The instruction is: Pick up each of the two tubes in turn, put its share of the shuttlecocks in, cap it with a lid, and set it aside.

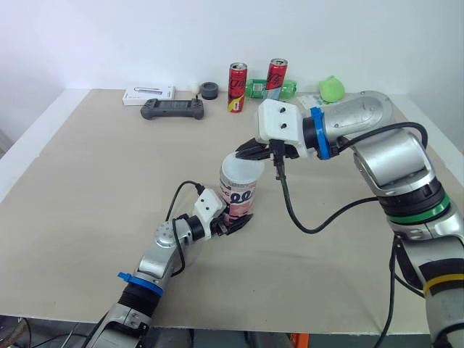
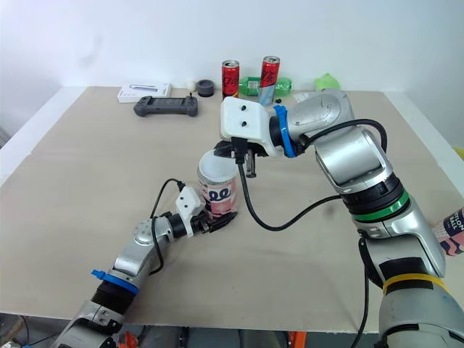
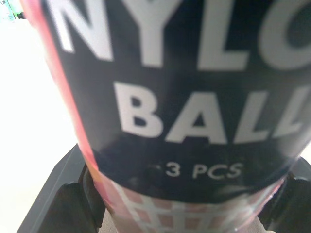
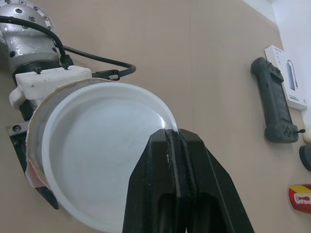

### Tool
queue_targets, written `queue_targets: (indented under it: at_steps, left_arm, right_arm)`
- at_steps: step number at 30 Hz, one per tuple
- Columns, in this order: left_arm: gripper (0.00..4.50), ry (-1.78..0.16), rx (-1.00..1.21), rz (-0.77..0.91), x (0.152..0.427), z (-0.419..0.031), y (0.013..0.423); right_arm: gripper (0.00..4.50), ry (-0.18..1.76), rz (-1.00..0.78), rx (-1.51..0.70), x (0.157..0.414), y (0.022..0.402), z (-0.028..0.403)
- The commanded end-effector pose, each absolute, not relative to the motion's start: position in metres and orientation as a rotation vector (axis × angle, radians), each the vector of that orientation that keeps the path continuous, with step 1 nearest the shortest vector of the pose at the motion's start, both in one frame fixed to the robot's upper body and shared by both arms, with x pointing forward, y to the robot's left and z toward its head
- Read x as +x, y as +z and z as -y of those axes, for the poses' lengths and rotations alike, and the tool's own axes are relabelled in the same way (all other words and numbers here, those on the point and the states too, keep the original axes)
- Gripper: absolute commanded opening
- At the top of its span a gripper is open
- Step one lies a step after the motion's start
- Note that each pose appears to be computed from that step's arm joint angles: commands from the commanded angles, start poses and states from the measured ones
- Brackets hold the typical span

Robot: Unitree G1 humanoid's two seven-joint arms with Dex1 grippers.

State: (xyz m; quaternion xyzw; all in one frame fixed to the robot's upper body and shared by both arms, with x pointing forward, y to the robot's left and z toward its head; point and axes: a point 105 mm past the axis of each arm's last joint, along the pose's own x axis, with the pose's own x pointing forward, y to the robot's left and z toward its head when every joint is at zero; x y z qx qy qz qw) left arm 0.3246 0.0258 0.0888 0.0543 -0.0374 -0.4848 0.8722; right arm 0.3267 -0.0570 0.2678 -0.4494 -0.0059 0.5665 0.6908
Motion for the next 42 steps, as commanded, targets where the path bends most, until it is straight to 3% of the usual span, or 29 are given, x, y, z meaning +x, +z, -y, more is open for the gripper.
queue_targets:
  at_steps: [1, 24, 42]
  left_arm:
    - [3.25, -1.006, 0.112, -0.009, 0.322, -0.03, 0.068]
    - [3.25, -0.987, 0.13, -0.008, 0.324, -0.033, 0.068]
    - [3.25, -0.988, 0.139, -0.008, 0.326, -0.035, 0.07]
  right_arm:
    - [0.07, 1.294, 0.08, -1.036, 0.315, 0.278, 0.046]
    - [0.07, 1.287, 0.057, -1.147, 0.315, 0.254, 0.048]
    - [0.07, 1.208, 0.098, -1.236, 0.32, 0.273, 0.055]
